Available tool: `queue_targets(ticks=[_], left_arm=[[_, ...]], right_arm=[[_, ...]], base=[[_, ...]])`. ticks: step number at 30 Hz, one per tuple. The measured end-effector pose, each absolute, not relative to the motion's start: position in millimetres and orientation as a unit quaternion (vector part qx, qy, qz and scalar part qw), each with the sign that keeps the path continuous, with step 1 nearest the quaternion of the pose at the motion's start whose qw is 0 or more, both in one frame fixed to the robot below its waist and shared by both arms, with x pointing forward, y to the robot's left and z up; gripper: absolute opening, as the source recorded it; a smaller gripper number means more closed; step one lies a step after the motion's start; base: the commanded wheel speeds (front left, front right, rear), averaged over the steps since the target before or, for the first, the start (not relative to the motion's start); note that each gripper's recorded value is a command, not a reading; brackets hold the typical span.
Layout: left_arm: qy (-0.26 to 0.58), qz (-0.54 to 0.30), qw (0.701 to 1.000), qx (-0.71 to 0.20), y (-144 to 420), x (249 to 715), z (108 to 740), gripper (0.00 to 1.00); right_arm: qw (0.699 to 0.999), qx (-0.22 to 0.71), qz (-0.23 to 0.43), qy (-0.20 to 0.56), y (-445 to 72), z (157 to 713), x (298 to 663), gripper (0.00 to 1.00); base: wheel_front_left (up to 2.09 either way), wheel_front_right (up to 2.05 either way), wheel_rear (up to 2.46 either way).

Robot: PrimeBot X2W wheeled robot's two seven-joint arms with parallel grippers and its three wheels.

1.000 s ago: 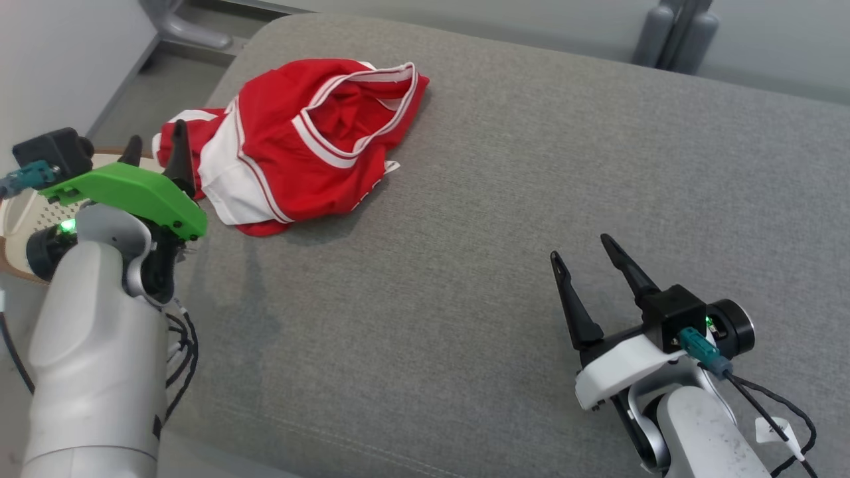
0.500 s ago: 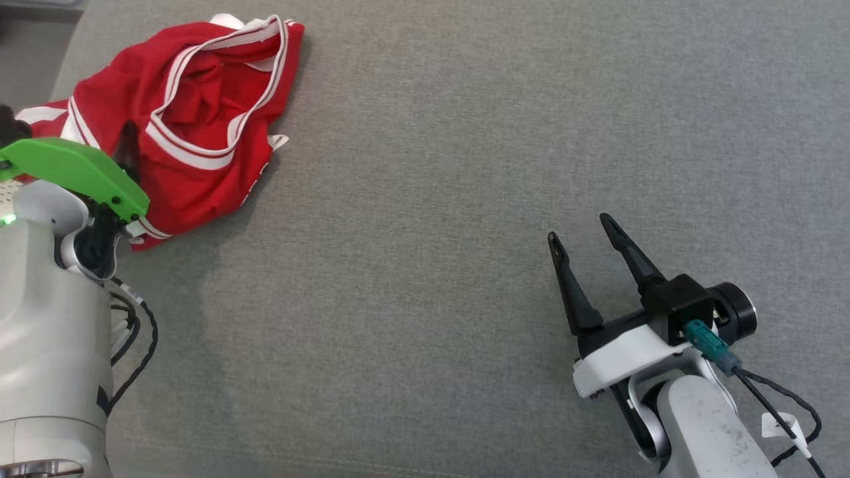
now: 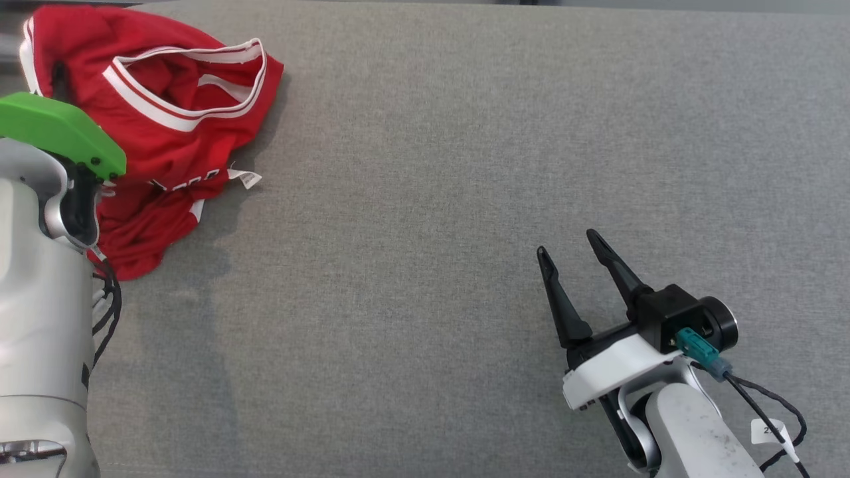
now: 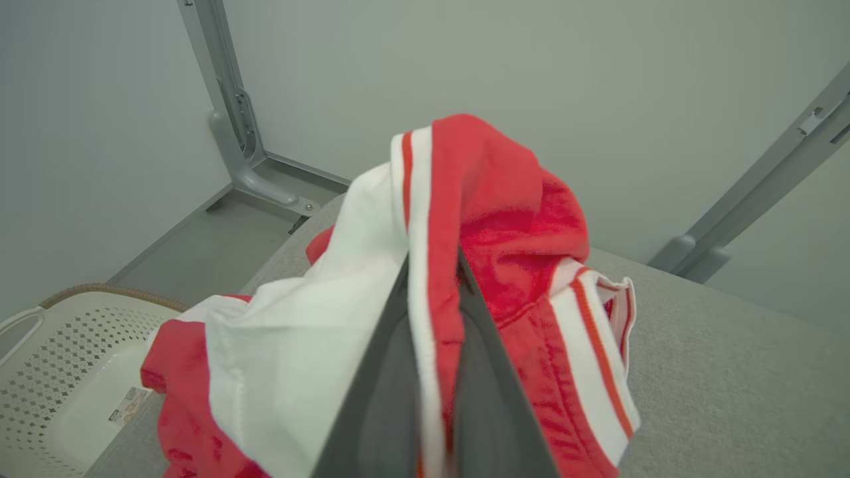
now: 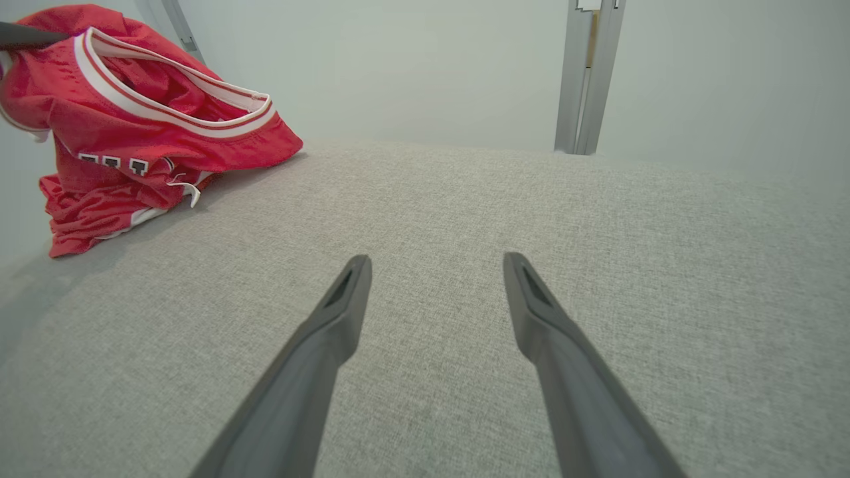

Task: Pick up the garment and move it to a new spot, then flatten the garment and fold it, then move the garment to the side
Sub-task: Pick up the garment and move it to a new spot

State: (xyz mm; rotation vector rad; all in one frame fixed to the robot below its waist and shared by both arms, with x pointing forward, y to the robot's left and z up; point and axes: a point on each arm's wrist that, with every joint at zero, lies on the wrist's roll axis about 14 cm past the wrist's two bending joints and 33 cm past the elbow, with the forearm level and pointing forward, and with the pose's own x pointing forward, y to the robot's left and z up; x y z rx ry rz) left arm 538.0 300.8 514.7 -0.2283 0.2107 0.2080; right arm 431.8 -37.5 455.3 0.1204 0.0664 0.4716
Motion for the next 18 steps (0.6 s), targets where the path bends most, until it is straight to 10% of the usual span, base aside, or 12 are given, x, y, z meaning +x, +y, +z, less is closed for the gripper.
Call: queue_targets(ticks=[18], left_arm=[[-0.155, -0.160, 0.972, -0.069, 99, 539, 731, 0.00]], right_arm=[[0.985, 0.066, 0.159, -0.030, -93, 507, 392, 1.00]], base=[[0.00, 0.00, 0.00]])
